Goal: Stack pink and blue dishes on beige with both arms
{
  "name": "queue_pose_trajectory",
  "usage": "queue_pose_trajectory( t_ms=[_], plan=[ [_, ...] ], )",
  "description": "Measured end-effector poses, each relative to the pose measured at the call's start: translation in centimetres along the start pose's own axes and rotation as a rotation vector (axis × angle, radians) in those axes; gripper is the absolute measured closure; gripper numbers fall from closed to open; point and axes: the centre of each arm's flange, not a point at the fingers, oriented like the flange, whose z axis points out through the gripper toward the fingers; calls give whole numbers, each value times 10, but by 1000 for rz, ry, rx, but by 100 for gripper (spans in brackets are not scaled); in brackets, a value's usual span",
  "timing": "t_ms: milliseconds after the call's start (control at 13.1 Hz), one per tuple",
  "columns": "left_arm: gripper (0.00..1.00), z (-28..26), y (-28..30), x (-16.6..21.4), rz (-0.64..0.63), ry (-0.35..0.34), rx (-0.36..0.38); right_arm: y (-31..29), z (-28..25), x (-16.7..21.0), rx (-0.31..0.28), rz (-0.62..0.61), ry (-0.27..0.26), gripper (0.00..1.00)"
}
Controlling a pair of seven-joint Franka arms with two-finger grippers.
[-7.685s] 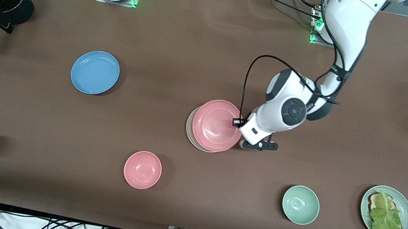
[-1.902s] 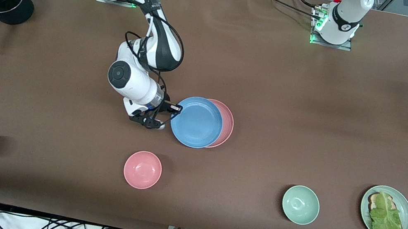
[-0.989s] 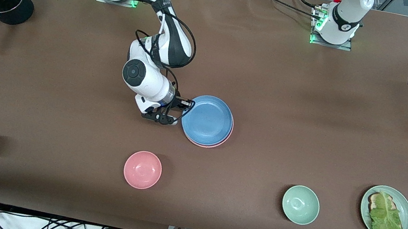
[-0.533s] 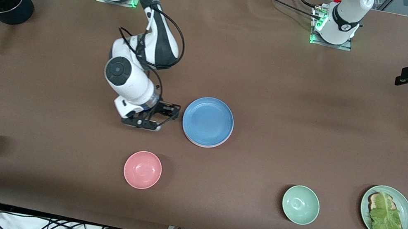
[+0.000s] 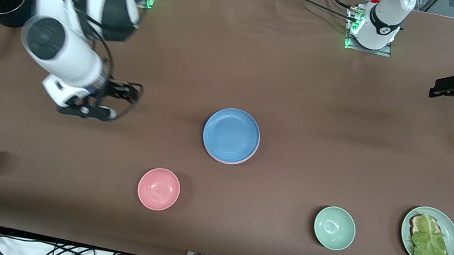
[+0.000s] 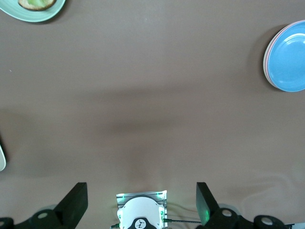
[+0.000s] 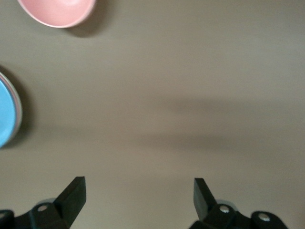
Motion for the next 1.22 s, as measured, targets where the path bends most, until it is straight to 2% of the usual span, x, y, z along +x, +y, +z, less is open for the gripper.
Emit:
queue_pose_trajectory(
  t_ms=[228,304,609,685,913,1217],
  plan=[
    [0,9,-1,6,-2,-14,-1,69,-59,-42,2,-20,-67,0],
    [0,12,-1,8,-2,-20,-1,87,-76,-52,2,-19,-69,0],
    [0,17,-2,12,-3,-27,-1,154,-118,-66,36,53,5,0],
    [0,17,-2,12,-4,-27,-1,163,-123,-70,46,58,10,0],
    [0,17,-6,12,-11,-27,-3,161,-126,-82,55,46,7,0],
    [0,21,-7,15,-12,-35,-4,166,-111,-103,47,55,71,0]
  ],
)
